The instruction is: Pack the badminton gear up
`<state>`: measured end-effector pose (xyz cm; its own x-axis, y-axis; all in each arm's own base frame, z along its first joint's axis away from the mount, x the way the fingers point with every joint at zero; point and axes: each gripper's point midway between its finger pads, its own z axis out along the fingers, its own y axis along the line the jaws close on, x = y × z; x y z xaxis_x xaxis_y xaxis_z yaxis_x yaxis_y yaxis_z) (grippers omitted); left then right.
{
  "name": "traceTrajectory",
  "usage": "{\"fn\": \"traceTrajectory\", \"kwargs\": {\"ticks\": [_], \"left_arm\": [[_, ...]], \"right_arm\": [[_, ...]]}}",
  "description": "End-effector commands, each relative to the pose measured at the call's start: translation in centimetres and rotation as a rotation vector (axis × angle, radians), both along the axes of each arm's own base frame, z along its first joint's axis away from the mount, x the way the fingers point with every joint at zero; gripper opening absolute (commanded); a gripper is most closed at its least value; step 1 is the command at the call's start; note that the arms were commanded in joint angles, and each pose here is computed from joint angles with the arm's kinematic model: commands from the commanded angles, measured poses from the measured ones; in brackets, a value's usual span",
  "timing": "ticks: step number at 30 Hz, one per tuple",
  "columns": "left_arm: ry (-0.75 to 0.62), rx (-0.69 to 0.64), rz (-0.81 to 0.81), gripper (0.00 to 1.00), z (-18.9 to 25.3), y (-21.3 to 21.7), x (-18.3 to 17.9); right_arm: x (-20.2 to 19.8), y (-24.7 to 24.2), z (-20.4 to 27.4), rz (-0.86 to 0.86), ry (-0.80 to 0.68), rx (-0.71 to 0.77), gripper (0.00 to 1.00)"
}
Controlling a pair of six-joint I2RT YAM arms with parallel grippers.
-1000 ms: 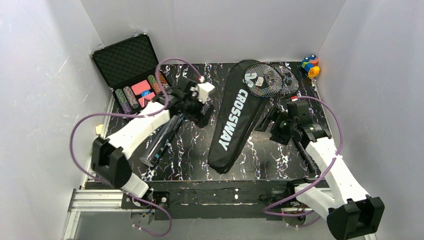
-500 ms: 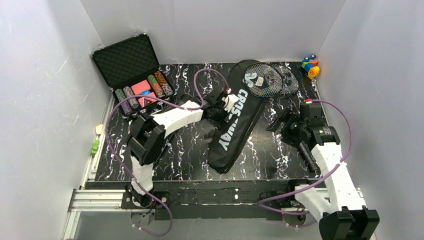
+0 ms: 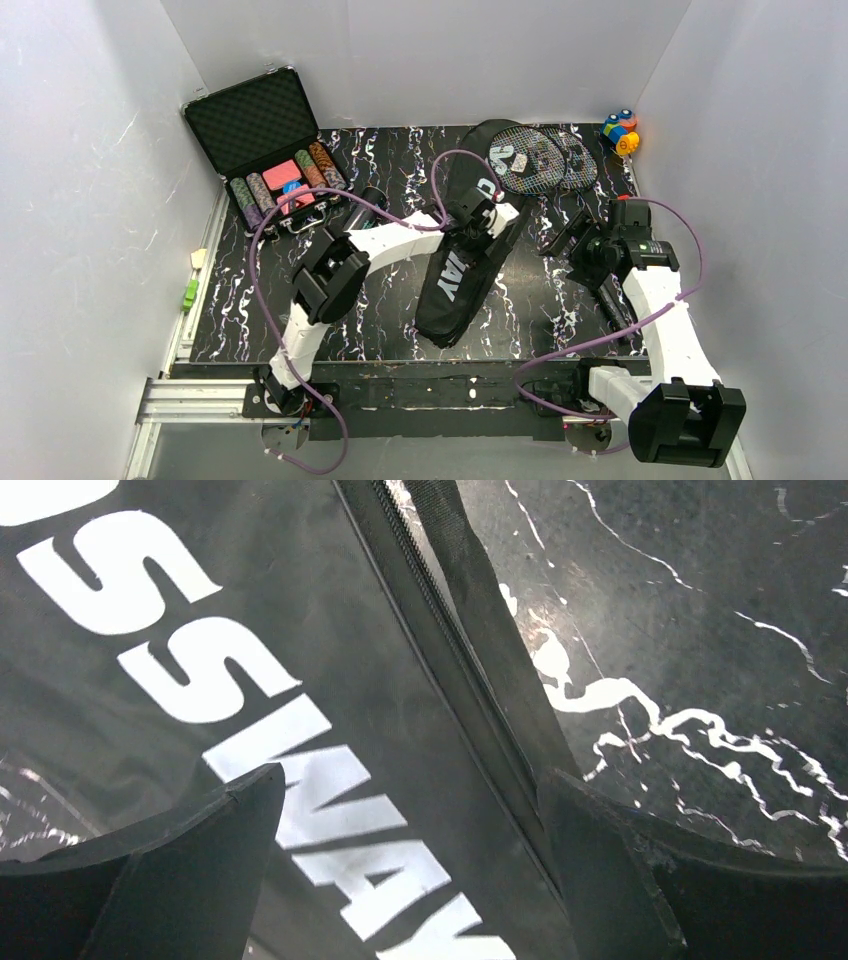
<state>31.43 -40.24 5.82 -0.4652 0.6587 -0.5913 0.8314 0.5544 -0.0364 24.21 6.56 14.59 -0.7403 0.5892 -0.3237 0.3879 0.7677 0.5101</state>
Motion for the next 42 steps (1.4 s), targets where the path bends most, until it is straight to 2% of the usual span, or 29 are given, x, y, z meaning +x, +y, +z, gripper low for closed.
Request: {"fn": "traceTrajectory", "kwargs": {"ticks": [1,5,7,11,13,20,23,30,38,42], "left_arm": [[-0.054,0.0,-0.017,0.98,-0.3,-1.4,1.7],[-0.086,0.028,-0.005,0.97,-1.5,-1.7,3.0],[-0.088,0.023,-0.011,0.89,-1.7,-2.0,3.1],[-0.076,0.025,-0.019,0.44,-2.2,-1.9,2.8],[-0.077,0.034,-0.022,0.29,-2.4,-1.3,2.5],[-0.074,0.054,-0.011,0.01,-1.8,1.0,1.0],[-0.066,0.041,0.001,0.0,-0.8,2.1,0.0],[-0.06,0.01,0.035,0.0,2.5,4.1,-1.7],[-0.047,-0.048,0.051,0.0,5.5,5.0,-3.0],[-0.018,-0.05,0.032,0.07,5.1,5.2,-3.8]], "right_arm": [[1.8,-0.1,2.2,0.019,-0.1,0.003,0.86],[2.1,0.0,2.0,0.024,-0.094,0.018,0.83],[2.3,0.2,1.8,0.029,-0.094,0.029,0.82],[3.2,0.2,1.6,0.025,-0.093,0.037,0.79],[3.9,0.3,1.6,0.021,-0.091,0.041,0.78],[6.4,1.3,-0.3,0.006,-0.045,0.113,0.77],[7.6,2.2,-0.9,0.019,-0.025,0.129,0.77],[9.6,7.9,-0.7,0.127,-0.015,0.185,0.77],[10.0,13.8,-2.3,0.191,0.043,0.289,0.77],[10.1,15.6,-3.2,0.184,0.067,0.349,0.74]]}}
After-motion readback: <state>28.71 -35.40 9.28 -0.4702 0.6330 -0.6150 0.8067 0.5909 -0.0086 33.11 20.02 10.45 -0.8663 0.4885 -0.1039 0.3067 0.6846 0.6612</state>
